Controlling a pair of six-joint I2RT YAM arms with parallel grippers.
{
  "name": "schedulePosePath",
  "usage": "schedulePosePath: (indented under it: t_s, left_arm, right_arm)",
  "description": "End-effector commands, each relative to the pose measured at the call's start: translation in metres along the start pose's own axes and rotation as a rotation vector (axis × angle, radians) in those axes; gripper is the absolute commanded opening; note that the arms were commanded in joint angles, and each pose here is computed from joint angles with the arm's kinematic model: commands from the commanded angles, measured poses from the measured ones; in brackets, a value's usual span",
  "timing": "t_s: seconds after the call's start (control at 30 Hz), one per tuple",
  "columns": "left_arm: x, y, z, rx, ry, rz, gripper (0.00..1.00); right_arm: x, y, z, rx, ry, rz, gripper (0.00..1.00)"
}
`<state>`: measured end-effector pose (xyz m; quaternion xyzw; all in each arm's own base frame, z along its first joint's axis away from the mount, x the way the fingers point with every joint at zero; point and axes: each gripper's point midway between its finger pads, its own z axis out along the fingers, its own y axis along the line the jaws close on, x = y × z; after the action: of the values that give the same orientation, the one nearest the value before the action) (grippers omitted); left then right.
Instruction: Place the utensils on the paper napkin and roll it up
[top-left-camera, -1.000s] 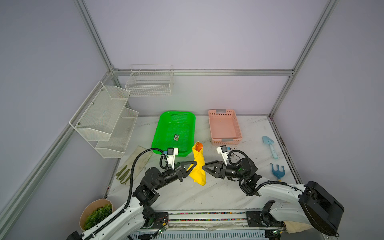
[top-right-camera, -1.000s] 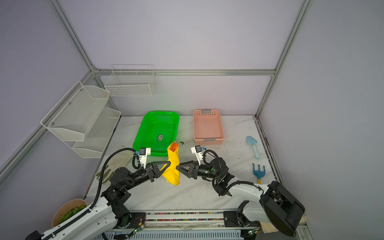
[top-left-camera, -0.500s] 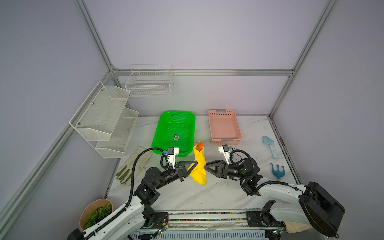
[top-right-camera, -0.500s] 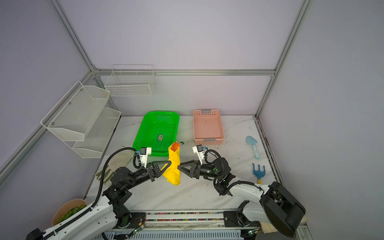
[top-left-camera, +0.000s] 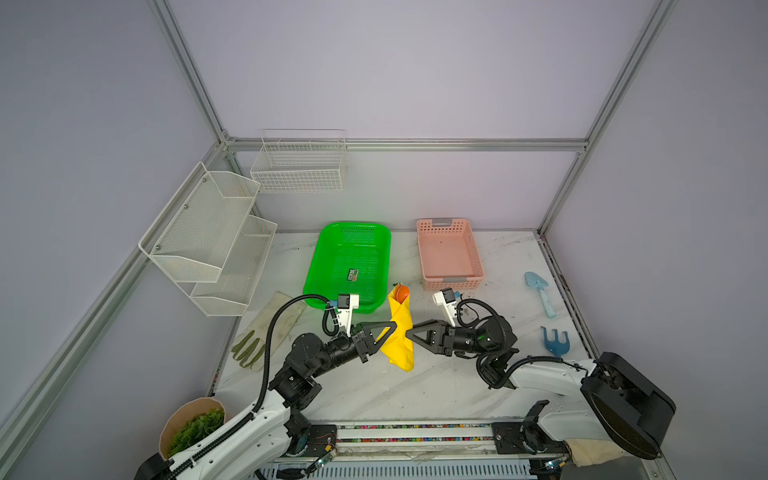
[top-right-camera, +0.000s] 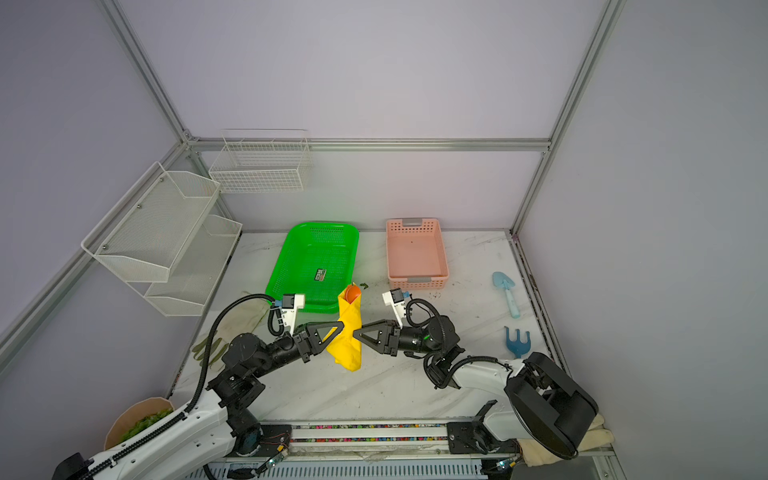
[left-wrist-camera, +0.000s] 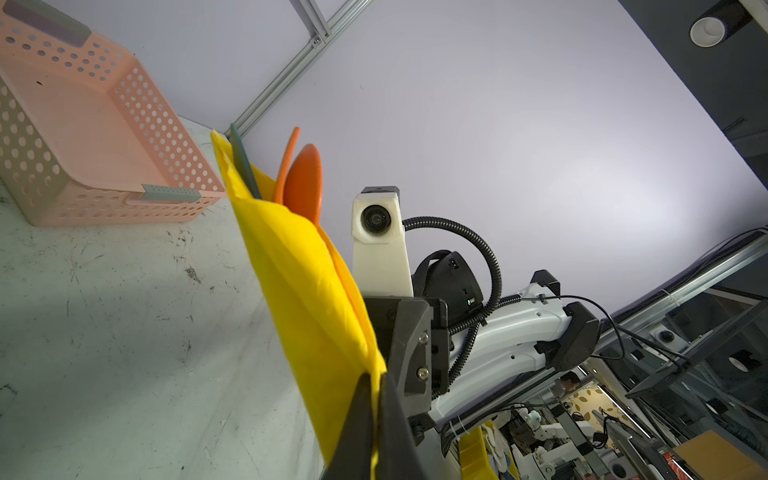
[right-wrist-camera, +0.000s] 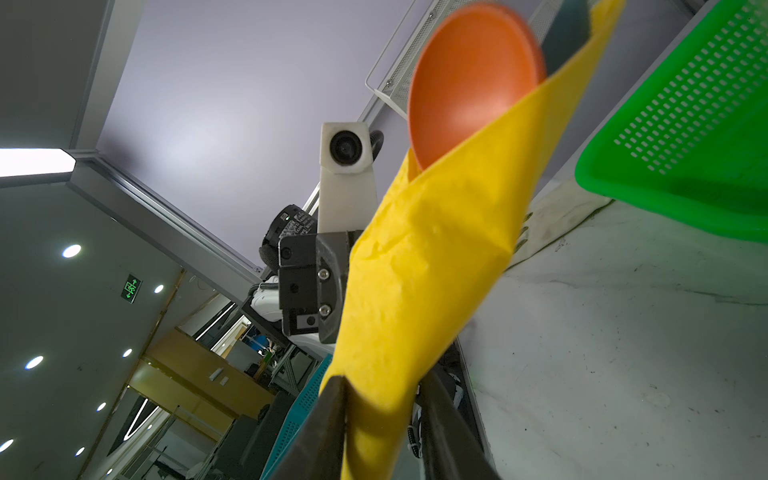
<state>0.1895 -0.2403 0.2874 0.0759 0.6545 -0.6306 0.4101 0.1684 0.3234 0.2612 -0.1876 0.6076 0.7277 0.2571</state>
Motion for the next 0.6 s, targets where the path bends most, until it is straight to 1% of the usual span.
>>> schedulePosePath:
  t_s: [0.0, 0.13, 0.23, 0.47, 0.57]
  left_arm:
    - [0.0041, -0.0024, -0.0025, 0.037, 0.002, 0.013, 0.00]
    - [0.0043, -0.0037, -0.0026, 0.042, 0.005, 0.014, 0.00]
    - [0.0046, -0.0034, -0.0023, 0.042, 0.008, 0.014, 0.00]
    - [0.0051, -0.0031, -0.0013, 0.041, 0.012, 0.015, 0.00]
    - [0.0052, -0.0029, -0.0010, 0.041, 0.014, 0.016, 0.00]
  right_arm:
    - [-0.0128, 0.0245, 0.0029, -0.088, -0.022, -0.051, 0.33]
    - [-0.0139, 0.0252, 0.0045, -0.096, -0.020, -0.049, 0.31]
    - [-0.0137, 0.0239, 0.0056, -0.097, -0.019, -0.045, 0.27]
    - [-0.0137, 0.0243, 0.0094, -0.097, -0.018, -0.045, 0.27]
    - [-0.0119, 0.0258, 0.0113, -0.100, -0.011, -0.048, 0.30]
